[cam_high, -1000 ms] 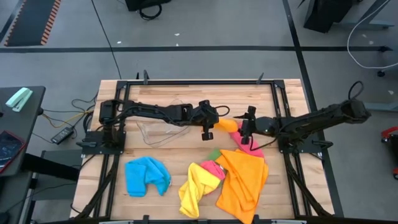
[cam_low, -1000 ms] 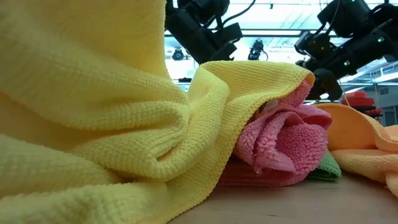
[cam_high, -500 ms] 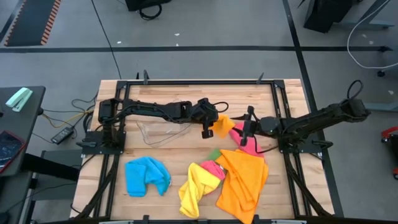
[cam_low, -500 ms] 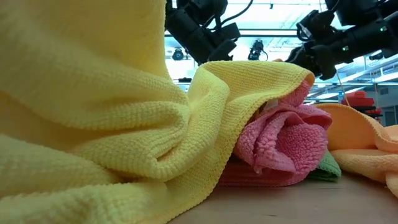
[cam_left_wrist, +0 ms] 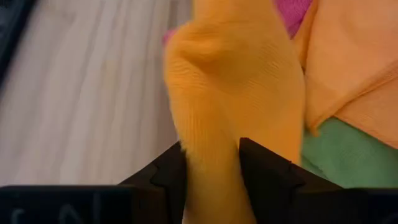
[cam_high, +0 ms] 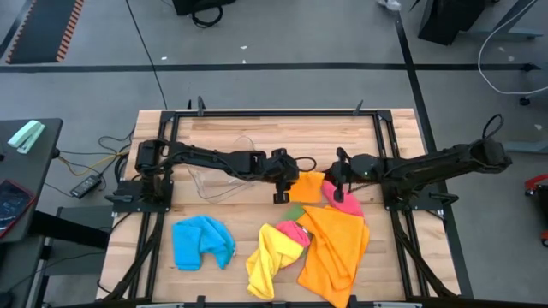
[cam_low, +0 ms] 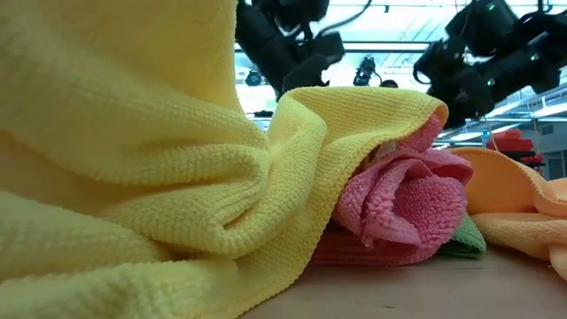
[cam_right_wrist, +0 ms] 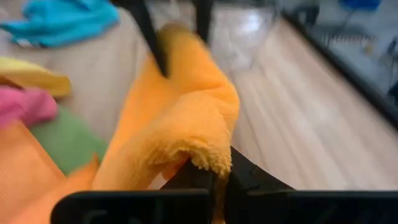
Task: Fold microfiber towels
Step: Fold the orange microfiber towel
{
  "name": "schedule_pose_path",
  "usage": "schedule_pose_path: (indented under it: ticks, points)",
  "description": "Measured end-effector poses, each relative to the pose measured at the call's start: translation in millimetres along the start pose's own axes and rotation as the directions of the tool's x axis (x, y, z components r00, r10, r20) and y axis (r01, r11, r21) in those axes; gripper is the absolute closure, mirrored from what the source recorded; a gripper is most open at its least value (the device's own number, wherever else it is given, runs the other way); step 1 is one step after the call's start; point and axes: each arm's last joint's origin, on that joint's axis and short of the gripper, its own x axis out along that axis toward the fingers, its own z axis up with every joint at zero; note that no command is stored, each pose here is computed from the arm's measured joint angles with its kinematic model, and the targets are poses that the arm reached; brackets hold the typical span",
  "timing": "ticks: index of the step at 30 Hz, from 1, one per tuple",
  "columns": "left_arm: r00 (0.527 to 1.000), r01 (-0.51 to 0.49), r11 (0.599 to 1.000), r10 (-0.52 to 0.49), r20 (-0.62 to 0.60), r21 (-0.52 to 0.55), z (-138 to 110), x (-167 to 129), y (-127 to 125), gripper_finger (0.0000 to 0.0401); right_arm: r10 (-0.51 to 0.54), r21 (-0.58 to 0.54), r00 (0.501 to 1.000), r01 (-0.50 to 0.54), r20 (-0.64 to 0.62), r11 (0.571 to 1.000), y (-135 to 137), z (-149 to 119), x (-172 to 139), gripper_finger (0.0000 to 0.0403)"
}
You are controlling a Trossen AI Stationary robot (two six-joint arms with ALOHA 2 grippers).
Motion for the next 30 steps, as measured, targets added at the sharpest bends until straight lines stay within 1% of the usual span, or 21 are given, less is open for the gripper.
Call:
schedule_pose_path:
  ticks: [4, 8, 9, 11, 14, 16, 19, 22, 23, 25, 27, 28, 30]
  points:
    - [0.997, 0.002, 1.000, -0.003, -0.078, -0.014, -19, 18, -3, 0.0252, 0.047, 0.037, 0.997, -0.045, -0.061, 0.998, -6, -8, 6, 0.0390]
    - [0.999, -0.001, 1.000, 0.002, -0.044, 0.003, -16, 19, -3, 0.0250, 0.050, 0.076, 0.994, -0.043, -0.102, 0.996, -11, -14, 15, 0.0390]
    - [1.000, 0.000, 1.000, 0.001, -0.030, 0.023, -14, 19, -4, 0.0248, 0.046, 0.090, 0.993, -0.037, -0.109, 0.995, -12, -16, 17, 0.0390]
    - [1.000, 0.002, 0.995, -0.003, 0.009, 0.099, -10, 17, -9, 0.0244, 0.034, 0.121, 0.994, -0.022, -0.104, 0.992, -16, -17, 21, 0.0390]
    - [0.997, -0.004, 0.974, -0.014, 0.078, 0.227, -2, 14, -19, 0.0241, 0.009, 0.175, 0.996, 0.006, -0.086, 0.985, -21, -17, 25, 0.0391]
    - [0.992, -0.014, 0.955, -0.023, 0.123, 0.295, 1, 18, -26, 0.0241, -0.003, 0.208, 0.996, 0.021, -0.089, 0.978, -24, -16, 27, 0.0390]
    - [0.987, -0.033, 0.914, -0.033, 0.155, 0.404, 1, 24, -36, 0.0241, 0.000, 0.243, 0.997, 0.020, -0.080, 0.970, -26, -10, 31, 0.0389]
    - [0.985, -0.078, 0.850, -0.013, 0.169, 0.521, -1, 33, -40, 0.0241, 0.010, 0.247, 0.997, 0.009, -0.077, 0.969, -26, -5, 35, 0.0388]
    - [0.987, -0.098, 0.816, 0.005, 0.162, 0.570, -4, 37, -42, 0.0241, 0.011, 0.244, 0.997, 0.008, -0.077, 0.970, -26, -4, 37, 0.0388]
    - [0.984, -0.163, 0.749, 0.076, 0.162, 0.642, -6, 44, -44, 0.0241, 0.015, 0.243, 0.996, 0.006, -0.084, 0.970, -26, -3, 39, 0.0388]
    - [0.974, -0.225, 0.703, 0.153, 0.166, 0.675, -6, 50, -46, 0.0241, 0.016, 0.242, 0.996, 0.007, -0.093, 0.970, -27, -3, 42, 0.0388]
    - [0.971, -0.240, 0.686, 0.173, 0.167, 0.687, -4, 51, -48, 0.0241, 0.016, 0.240, 0.995, 0.007, -0.095, 0.971, -26, -4, 43, 0.0388]
    - [0.970, -0.241, 0.677, 0.181, 0.161, 0.695, 3, 51, -52, 0.0241, 0.017, 0.238, 0.994, 0.008, -0.106, 0.971, -26, -5, 46, 0.0387]
